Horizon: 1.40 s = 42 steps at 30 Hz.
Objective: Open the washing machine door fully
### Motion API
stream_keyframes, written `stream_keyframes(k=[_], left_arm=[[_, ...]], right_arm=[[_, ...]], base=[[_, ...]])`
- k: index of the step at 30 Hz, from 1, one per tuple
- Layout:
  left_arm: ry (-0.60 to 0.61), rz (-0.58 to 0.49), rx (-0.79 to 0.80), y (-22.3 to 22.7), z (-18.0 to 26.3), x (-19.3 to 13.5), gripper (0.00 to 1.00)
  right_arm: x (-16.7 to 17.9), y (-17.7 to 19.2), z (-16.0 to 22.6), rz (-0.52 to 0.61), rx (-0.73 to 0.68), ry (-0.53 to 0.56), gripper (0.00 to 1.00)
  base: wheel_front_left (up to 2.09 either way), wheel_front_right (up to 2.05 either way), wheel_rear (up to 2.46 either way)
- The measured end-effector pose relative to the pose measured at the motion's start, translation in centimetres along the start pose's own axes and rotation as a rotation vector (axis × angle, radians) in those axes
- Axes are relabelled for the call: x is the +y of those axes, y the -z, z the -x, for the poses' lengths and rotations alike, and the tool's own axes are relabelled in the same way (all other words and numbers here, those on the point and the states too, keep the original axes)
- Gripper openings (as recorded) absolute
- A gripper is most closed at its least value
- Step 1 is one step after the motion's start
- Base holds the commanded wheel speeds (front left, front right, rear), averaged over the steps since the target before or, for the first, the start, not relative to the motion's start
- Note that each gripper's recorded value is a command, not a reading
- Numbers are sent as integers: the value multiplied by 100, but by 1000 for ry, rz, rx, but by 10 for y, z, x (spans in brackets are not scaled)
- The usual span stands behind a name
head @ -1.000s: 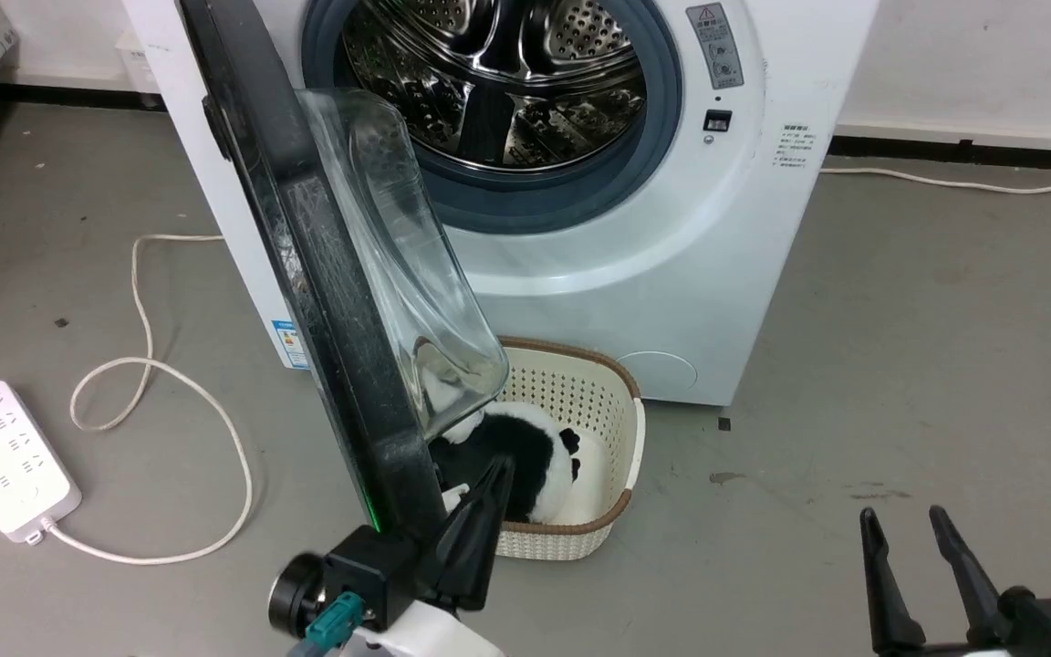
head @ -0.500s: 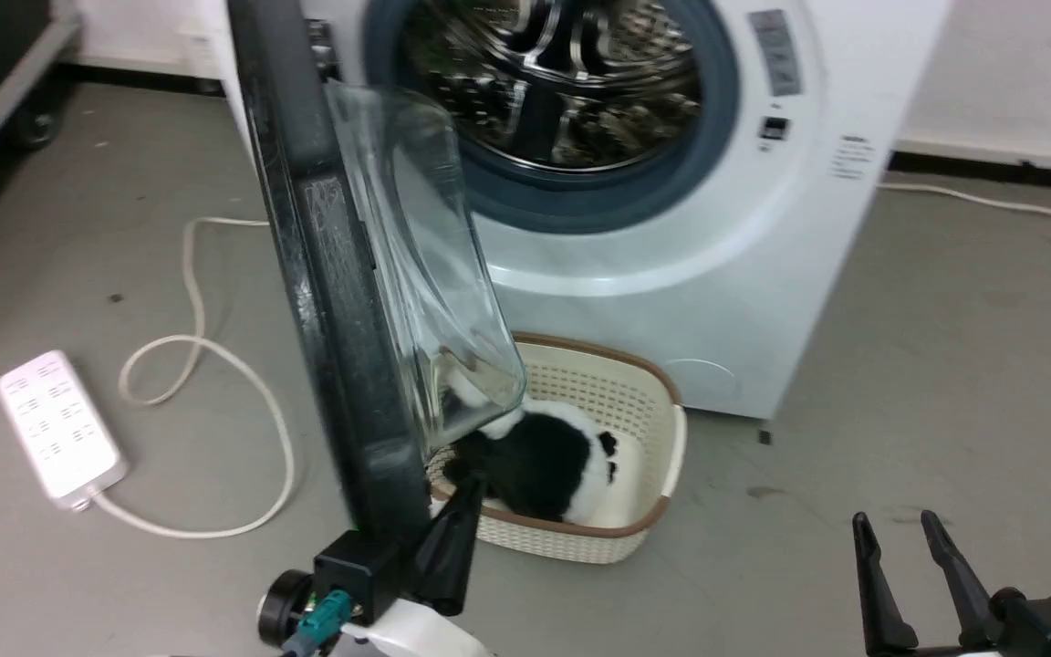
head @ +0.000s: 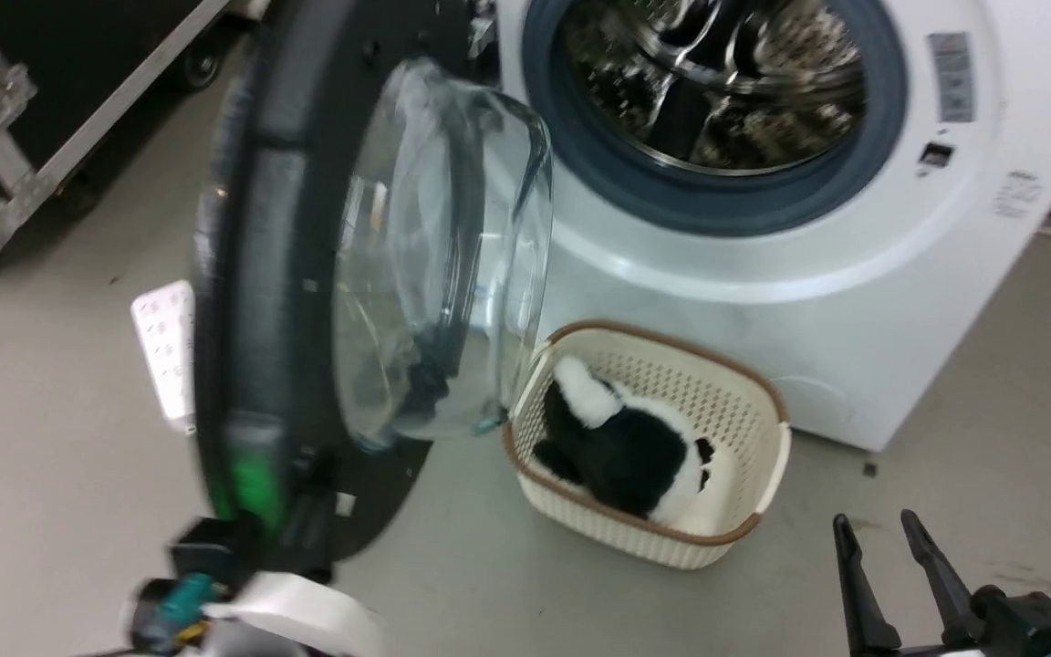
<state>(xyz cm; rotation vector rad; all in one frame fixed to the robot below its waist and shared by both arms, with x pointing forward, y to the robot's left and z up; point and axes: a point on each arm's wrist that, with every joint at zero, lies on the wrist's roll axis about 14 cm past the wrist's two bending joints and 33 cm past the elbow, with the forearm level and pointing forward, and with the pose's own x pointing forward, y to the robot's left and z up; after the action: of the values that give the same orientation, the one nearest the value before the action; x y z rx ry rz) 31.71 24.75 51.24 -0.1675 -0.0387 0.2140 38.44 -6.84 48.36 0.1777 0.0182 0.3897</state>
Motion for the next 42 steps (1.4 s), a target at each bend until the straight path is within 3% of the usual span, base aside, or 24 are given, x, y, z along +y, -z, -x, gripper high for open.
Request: stream_keyframes(k=[16, 25, 36, 40, 42], left_arm=[[-358, -114, 3, -36, -43, 152, 0], [-467, -110, 14, -43, -74, 204, 0], [-437, -172, 18, -46, -96, 216, 0], [-351, -204, -20, -52, -101, 193, 0], [-274, -202, -41, -51, -106, 166, 0]], right_arm=[[2, 40, -42, 15, 124, -52, 100], [-14, 55, -52, 24, 165, -21, 100], [-24, 55, -51, 29, 166, 8, 100], [-32, 35, -47, 25, 92, 41, 100], [-39, 25, -43, 21, 57, 68, 100]], base=[[0, 0, 0], [0, 0, 0], [0, 0, 0], [0, 0, 0], [0, 0, 0]])
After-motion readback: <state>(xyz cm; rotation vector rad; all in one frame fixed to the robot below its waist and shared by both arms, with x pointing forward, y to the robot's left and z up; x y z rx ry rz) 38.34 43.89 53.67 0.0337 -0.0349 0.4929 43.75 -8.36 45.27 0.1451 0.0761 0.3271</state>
